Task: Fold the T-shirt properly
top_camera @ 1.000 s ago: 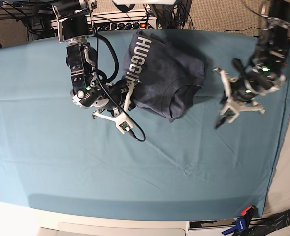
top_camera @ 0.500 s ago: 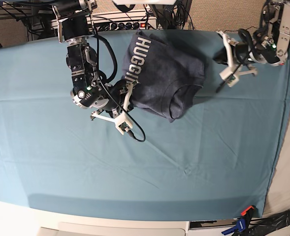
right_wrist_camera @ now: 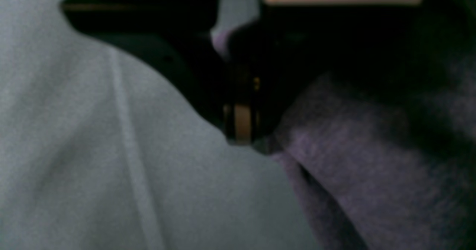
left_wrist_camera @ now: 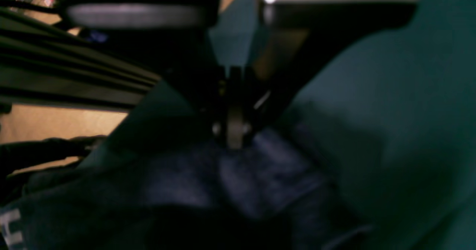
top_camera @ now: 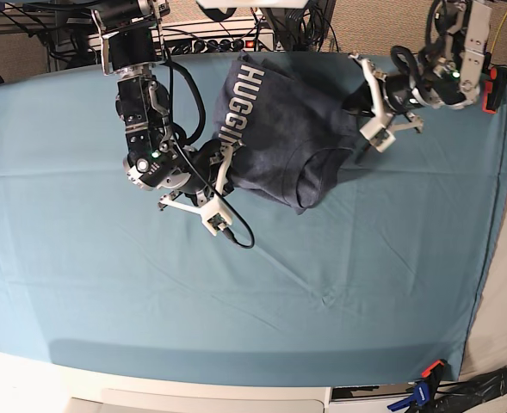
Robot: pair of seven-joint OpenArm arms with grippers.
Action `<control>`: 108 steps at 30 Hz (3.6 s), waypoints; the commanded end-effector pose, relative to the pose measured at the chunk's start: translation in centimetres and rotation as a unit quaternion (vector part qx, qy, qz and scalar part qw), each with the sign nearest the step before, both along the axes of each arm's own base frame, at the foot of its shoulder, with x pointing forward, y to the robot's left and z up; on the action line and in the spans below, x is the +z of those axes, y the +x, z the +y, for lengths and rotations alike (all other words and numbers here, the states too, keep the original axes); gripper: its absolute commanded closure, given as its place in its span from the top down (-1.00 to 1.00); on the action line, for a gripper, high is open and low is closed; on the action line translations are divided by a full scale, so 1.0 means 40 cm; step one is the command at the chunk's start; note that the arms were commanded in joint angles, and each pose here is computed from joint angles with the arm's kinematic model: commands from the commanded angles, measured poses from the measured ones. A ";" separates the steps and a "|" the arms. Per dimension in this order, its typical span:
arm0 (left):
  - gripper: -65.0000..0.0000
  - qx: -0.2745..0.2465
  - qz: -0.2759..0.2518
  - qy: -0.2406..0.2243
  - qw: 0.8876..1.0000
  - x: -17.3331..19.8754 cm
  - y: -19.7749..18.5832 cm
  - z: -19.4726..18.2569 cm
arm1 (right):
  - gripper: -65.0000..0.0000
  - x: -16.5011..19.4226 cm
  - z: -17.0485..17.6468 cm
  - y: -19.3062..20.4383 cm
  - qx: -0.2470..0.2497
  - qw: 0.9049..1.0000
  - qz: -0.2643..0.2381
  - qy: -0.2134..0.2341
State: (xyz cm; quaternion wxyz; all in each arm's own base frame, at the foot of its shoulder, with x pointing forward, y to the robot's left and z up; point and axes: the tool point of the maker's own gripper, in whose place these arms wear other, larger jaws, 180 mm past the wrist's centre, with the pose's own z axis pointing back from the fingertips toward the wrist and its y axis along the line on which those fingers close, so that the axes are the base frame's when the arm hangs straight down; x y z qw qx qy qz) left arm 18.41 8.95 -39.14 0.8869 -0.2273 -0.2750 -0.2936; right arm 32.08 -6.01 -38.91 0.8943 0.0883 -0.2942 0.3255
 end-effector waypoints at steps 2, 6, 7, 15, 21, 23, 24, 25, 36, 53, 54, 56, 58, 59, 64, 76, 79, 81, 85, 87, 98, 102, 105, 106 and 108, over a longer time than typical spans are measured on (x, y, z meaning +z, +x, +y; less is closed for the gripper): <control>-1.00 -0.014 -0.019 -0.010 1.000 0.015 0.004 -0.030 | -1.00 0.039 0.009 0.029 0.002 1.000 -0.028 0.012; -1.00 -0.030 -0.017 -0.003 0.999 0.000 -0.008 -0.067 | -1.00 0.036 0.000 0.031 0.001 1.000 -0.029 0.002; -1.00 -0.033 -0.020 0.000 0.999 -0.002 -0.008 -0.074 | -1.00 0.035 -0.002 0.031 0.001 1.000 -0.029 -0.002; -1.00 -0.047 -0.065 0.020 0.997 0.014 0.056 -0.113 | -1.00 0.026 -0.010 0.023 -0.001 1.000 -0.018 -0.012; -1.00 -0.042 -0.095 0.020 0.994 0.036 0.134 -0.112 | -1.00 0.006 0.012 -0.018 0.005 1.000 0.015 0.015; -1.00 -0.039 -0.103 0.022 0.994 0.042 0.157 -0.110 | -1.00 -0.005 0.022 -0.040 0.008 0.999 0.031 0.027; -1.00 -0.038 -0.106 0.022 0.993 0.045 0.169 -0.109 | -1.00 -0.011 0.025 -0.051 0.012 0.999 0.036 0.029; -1.00 -0.035 -0.109 0.023 0.993 0.047 0.182 -0.108 | -1.00 -0.017 0.029 -0.063 0.017 0.998 0.042 0.032; -1.00 -0.017 -0.133 0.040 0.990 0.063 0.303 -0.074 | -1.00 -0.036 0.060 -0.179 0.030 0.995 0.075 0.059; -1.00 -0.004 -0.149 0.092 0.984 0.073 0.351 -0.013 | -1.00 0.065 -0.037 -0.157 -0.013 1.000 -0.025 -0.008; -1.00 0.011 -0.151 0.098 0.984 0.078 0.361 0.007 | -1.00 0.067 -0.062 -0.149 -0.030 0.999 -0.028 -0.013; -1.00 0.039 -0.158 0.100 0.982 0.096 0.384 0.048 | -1.00 0.075 -0.116 -0.133 -0.067 0.997 -0.034 -0.017; -1.00 0.070 -0.161 0.088 0.981 0.121 0.402 0.084 | -1.00 0.084 -0.160 -0.124 -0.099 0.994 -0.038 -0.010; -1.00 0.084 -0.158 0.075 0.981 0.134 0.407 0.099 | -1.00 0.094 -0.167 -0.121 -0.109 0.993 -0.039 0.006; -1.00 0.100 -0.132 -0.010 0.986 0.207 0.390 0.117 | -1.00 0.174 -0.123 -0.117 -0.096 0.989 -0.063 0.096; -1.00 0.123 -0.177 0.059 0.975 0.307 0.207 0.253 | -1.00 0.253 -0.111 -0.278 -0.055 0.993 -0.096 0.039; -1.00 0.136 -0.160 0.092 0.973 0.304 0.117 0.292 | -1.00 0.182 -0.189 -0.365 -0.064 0.996 -0.040 -0.039; -1.00 0.143 -0.129 0.116 0.974 0.285 0.046 0.319 | -1.00 0.152 -0.261 -0.430 -0.077 0.993 -0.003 -0.087; -1.00 0.157 -0.049 0.136 0.977 0.237 -0.091 0.355 | -1.00 0.137 -0.419 -0.559 -0.117 0.976 0.065 -0.172; -1.00 0.163 -0.006 0.142 0.976 0.208 -0.159 0.360 | -1.00 0.148 -0.486 -0.614 -0.139 0.965 0.088 -0.202; -1.00 0.225 0.135 0.146 0.954 0.081 -0.385 0.399 | -1.00 0.149 -0.622 -0.748 -0.221 0.943 0.145 -0.201; -1.00 0.271 0.187 0.135 0.935 0.009 -0.456 0.444 | -1.00 0.023 -0.669 -0.848 -0.288 0.920 0.220 -0.147; -1.00 0.314 0.221 0.128 0.915 -0.049 -0.517 0.489 | -1.00 -0.078 -0.689 -0.895 -0.360 0.894 0.256 -0.079; -1.00 0.327 0.234 0.126 0.907 -0.069 -0.539 0.502 | -1.00 -0.113 -0.690 -0.907 -0.385 0.881 0.269 -0.053; -1.00 0.339 0.265 0.116 0.895 -0.109 -0.587 0.512 | -1.00 -0.181 -0.688 -0.930 -0.424 0.856 0.295 -0.010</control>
